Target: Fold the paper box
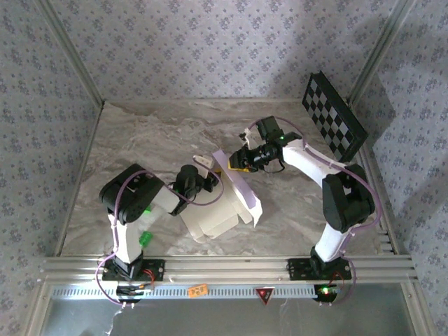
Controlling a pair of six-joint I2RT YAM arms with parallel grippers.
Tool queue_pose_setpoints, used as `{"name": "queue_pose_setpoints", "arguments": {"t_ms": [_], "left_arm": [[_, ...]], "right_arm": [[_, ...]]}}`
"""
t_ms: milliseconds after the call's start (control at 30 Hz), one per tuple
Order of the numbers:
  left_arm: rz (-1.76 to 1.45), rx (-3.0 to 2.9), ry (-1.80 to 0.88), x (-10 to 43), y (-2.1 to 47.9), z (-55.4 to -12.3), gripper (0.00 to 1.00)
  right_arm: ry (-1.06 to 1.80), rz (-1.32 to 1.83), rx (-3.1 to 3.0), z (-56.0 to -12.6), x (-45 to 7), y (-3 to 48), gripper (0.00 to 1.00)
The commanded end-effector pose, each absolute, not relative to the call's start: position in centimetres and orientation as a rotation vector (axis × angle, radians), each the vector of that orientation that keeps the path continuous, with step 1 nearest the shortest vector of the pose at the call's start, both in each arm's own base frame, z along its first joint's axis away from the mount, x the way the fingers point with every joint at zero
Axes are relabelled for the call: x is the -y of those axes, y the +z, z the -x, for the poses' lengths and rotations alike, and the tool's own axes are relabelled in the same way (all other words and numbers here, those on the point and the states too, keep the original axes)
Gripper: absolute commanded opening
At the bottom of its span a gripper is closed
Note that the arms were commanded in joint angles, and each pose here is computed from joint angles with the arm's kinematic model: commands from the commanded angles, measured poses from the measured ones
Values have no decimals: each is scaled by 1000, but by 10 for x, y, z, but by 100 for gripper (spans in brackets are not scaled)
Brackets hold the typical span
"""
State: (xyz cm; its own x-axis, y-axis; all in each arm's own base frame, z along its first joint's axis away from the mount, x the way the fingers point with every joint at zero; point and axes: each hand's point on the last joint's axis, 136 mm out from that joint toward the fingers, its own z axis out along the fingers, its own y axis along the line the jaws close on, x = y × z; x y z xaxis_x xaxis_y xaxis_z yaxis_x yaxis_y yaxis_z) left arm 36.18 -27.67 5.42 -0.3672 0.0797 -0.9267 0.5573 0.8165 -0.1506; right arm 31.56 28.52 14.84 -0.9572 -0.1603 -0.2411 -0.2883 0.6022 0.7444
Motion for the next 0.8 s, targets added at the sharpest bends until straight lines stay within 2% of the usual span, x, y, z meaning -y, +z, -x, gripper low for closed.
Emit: {"name": "queue_pose_setpoints", "arguments": {"t_ms": [0, 133, 233, 400, 500, 600, 667, 733, 767], "left_arm": [[-444, -1884, -552, 279, 54, -367, 26], [-406, -1890, -518, 275, 51, -370, 11], [-372, -1890, -474, 271, 53, -371, 3], [-317, -1907, -374, 263, 55, -370, 0], [-277, -1918, -313, 254, 59, -368, 1], [-248, -1928, -280, 245, 65, -361, 8], [-242, -1924, -292, 242, 72, -356, 20], [-248, -1907, -311, 242, 83, -350, 38], [-250, -1902, -319, 241, 87, -347, 42]], "right_arm": [[1299, 376, -2717, -311, -286, 138, 39], [1302, 381, -2716, -310, -287, 139, 38], [1306, 381, -2715, -310, -288, 138, 38], [1302, 383, -2709, -311, -287, 141, 38], [1246, 391, -2703, -312, -281, 147, 44], [1158, 374, -2691, -316, -267, 158, 47], [1093, 350, -2680, -317, -255, 165, 48], [1034, 322, -2666, -317, -242, 173, 49], [1016, 312, -2658, -316, -237, 177, 49]]}}
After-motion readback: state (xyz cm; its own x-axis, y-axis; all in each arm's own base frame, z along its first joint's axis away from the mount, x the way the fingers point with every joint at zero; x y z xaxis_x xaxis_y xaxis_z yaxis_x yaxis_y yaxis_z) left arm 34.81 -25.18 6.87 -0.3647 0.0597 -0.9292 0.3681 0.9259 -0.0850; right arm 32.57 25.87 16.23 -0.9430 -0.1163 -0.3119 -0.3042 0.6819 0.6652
